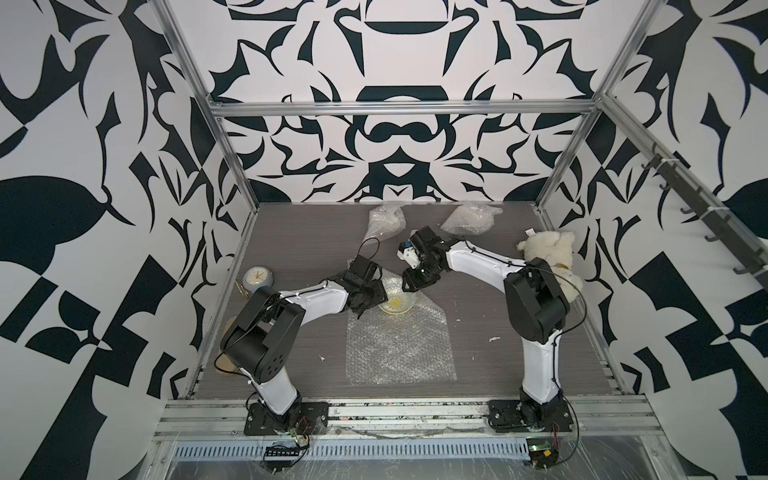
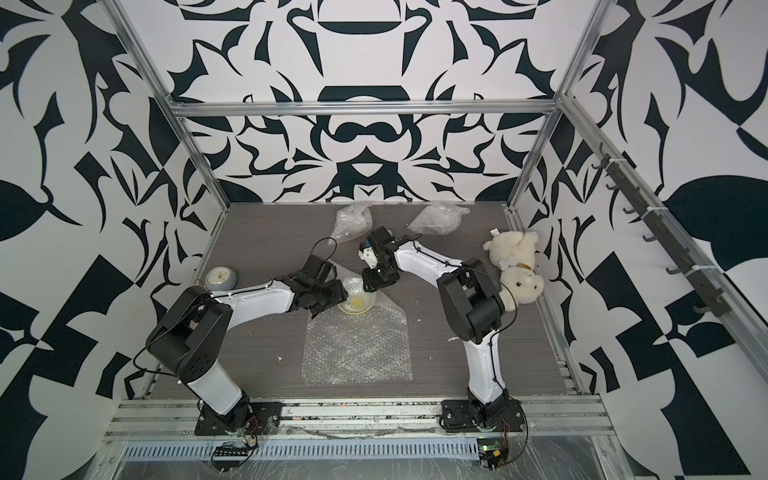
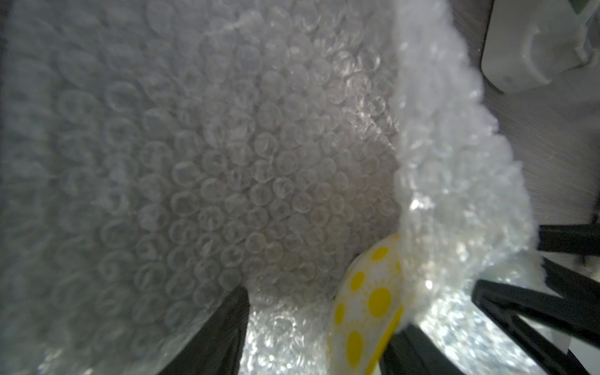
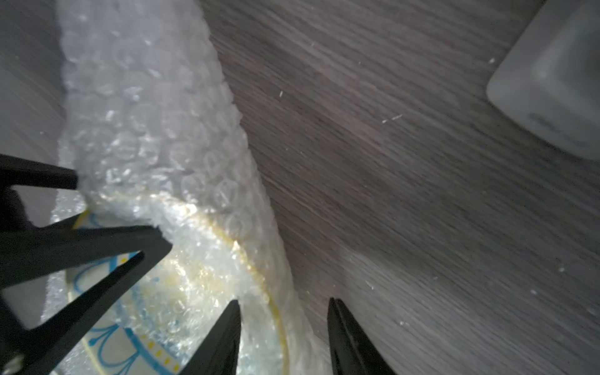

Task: Wrap bowls in bubble wrap
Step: Wrap the bowl in bubble wrap.

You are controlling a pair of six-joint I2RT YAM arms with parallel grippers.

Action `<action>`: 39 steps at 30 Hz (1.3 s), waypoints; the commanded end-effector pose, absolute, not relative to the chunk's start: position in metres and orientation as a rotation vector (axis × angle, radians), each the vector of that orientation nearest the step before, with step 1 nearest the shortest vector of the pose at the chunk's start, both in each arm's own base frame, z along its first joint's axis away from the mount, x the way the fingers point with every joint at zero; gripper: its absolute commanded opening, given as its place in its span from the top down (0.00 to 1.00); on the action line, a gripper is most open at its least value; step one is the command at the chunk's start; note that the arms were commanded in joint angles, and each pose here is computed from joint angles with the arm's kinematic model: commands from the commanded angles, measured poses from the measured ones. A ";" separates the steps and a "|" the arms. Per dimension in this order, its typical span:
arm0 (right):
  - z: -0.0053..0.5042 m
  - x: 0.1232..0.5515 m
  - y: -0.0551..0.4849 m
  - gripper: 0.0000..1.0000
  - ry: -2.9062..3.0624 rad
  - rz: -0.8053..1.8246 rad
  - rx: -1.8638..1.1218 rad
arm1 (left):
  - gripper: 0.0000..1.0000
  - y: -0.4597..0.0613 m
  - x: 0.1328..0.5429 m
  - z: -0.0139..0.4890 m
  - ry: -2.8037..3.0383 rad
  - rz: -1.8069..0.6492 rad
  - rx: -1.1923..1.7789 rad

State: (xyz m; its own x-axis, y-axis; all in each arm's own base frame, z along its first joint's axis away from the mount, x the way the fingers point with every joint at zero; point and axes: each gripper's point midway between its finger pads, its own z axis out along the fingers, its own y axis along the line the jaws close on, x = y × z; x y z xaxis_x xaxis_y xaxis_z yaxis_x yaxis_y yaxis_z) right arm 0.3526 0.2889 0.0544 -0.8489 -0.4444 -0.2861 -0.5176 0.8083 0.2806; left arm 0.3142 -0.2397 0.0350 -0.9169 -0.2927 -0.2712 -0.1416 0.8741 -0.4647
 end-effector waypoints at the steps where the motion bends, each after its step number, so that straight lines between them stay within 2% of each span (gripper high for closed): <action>1: 0.068 0.361 0.290 0.52 2.737 0.437 -0.781 | 0.36 -0.237 0.309 0.041 2.712 -0.633 -0.299; 3: 0.064 0.361 0.292 0.53 2.741 0.436 -0.785 | 0.36 -0.235 0.310 0.047 2.696 -0.627 -0.297; 12: 0.057 0.356 0.291 0.73 2.747 0.432 -0.807 | 0.32 -0.199 0.328 0.087 2.565 -0.681 -0.411; 20: 0.060 0.355 0.293 0.74 2.738 0.452 -0.809 | 0.31 -0.148 0.370 0.081 2.530 -0.775 -0.619; 26: 0.061 0.355 0.292 0.74 2.733 0.445 -0.806 | 0.32 -0.135 0.409 0.069 2.556 -0.816 -0.682; 31: 0.064 0.357 0.290 0.74 2.725 0.424 -0.797 | 0.34 -0.142 0.440 0.062 2.623 -0.836 -0.643; 34: 0.063 0.356 0.291 0.74 2.722 0.443 -0.794 | 0.35 -0.140 0.451 0.053 2.687 -0.761 -0.594; 39: 0.060 0.355 0.293 0.74 2.729 0.436 -0.800 | 0.36 -0.149 0.457 0.039 2.781 -0.775 -0.426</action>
State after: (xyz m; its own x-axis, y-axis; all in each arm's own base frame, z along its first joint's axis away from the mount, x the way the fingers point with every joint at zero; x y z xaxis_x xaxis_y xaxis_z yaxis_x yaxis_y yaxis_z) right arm 0.3529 0.2922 0.0455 -0.8258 -0.4804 -0.2955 -0.5493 0.8038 0.2284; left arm 0.4754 -0.1449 0.0546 -0.8742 -0.4422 -0.2003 -0.2666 0.7822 -0.5631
